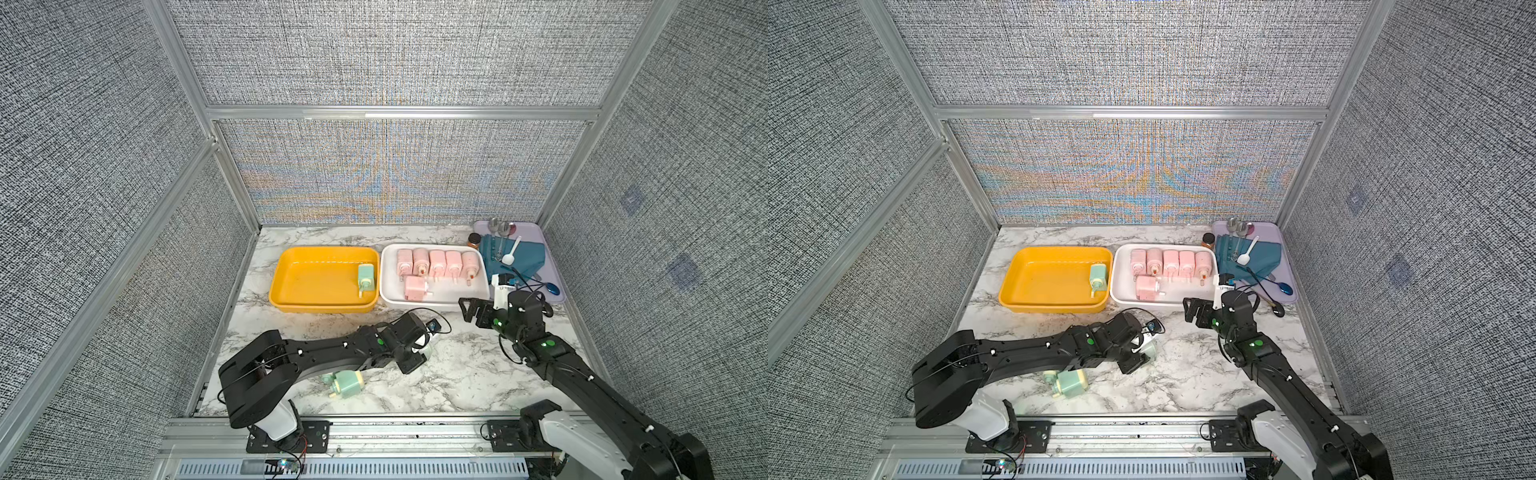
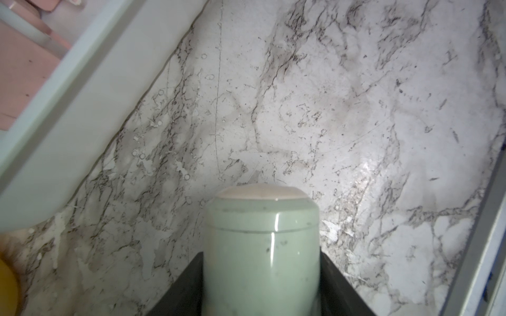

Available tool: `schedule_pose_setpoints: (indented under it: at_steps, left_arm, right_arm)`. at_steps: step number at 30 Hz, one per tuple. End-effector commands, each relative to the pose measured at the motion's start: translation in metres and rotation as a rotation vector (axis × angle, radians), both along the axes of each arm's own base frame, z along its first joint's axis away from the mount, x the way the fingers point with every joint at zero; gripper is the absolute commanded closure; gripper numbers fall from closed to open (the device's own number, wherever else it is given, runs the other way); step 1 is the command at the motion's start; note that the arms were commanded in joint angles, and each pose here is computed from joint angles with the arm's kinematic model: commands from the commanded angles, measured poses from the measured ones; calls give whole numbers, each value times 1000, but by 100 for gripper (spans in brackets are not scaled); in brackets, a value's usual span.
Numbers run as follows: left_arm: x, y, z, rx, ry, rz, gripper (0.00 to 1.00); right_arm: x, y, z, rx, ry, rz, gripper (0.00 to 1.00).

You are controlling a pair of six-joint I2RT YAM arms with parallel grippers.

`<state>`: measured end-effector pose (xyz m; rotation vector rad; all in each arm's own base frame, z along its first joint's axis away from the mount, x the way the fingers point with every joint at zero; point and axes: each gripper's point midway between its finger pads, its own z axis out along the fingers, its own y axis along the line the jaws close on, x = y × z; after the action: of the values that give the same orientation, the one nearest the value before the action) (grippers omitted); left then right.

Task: Place the pencil sharpeners by color into the storage box
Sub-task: Pick up the pencil sharpener from the center of the board.

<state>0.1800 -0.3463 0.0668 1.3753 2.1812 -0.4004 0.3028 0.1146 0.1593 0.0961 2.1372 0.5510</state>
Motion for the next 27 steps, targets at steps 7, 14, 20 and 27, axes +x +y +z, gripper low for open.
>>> schedule_pose_setpoints:
  at_steps: [7, 14, 20, 27]
  left_arm:
    - [4, -1, 9, -37, -16, 29, 83]
    - [11, -1, 17, -80, 1, 82, 100]
    - [32, 11, 30, -127, 9, 227, 100]
    - [55, 33, 62, -191, 15, 401, 100]
  right_arm:
    - [3, 2, 4, 13, -15, 3, 1]
    - [8, 5, 13, 65, -57, -12, 1]
    - [16, 10, 26, 181, -120, -36, 1]
    - [16, 23, 61, 311, -286, 31, 1]
